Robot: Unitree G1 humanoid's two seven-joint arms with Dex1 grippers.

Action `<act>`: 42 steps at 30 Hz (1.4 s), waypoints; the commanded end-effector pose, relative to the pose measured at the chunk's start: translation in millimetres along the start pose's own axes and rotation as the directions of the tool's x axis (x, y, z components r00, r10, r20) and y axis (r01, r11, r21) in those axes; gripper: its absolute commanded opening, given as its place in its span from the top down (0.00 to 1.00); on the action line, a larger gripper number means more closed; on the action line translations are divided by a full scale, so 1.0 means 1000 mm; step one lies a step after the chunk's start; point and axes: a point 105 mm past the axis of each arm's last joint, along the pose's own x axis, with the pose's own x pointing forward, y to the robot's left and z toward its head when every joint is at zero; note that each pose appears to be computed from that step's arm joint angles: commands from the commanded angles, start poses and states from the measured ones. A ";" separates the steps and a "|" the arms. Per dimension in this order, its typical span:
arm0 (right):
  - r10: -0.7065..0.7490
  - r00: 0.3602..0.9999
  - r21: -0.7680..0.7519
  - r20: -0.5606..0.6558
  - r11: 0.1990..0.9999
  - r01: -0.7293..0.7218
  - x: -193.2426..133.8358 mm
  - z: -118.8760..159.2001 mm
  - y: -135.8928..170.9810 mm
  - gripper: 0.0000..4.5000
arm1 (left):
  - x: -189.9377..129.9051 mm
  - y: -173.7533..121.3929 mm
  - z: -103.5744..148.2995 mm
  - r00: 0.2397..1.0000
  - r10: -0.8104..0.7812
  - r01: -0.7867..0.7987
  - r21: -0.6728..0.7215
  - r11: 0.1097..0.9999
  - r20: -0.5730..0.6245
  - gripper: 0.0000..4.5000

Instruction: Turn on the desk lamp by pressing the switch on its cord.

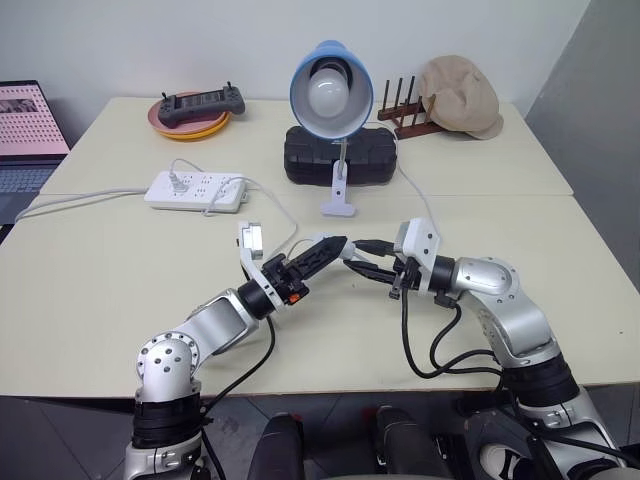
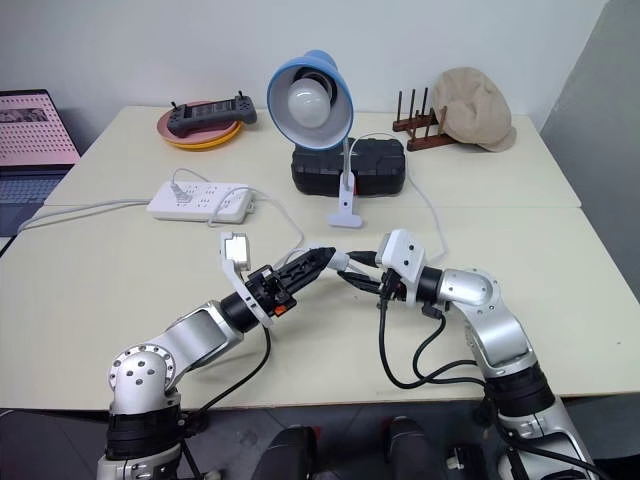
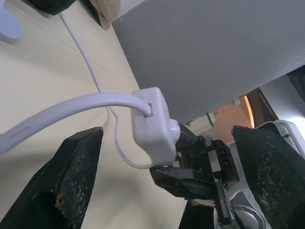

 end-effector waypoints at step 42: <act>-0.006 0.999 -0.030 0.042 1.000 0.008 -0.001 0.012 0.002 0.76 | -0.002 -0.014 0.001 0.998 -0.053 0.054 0.020 0.998 -0.024 0.53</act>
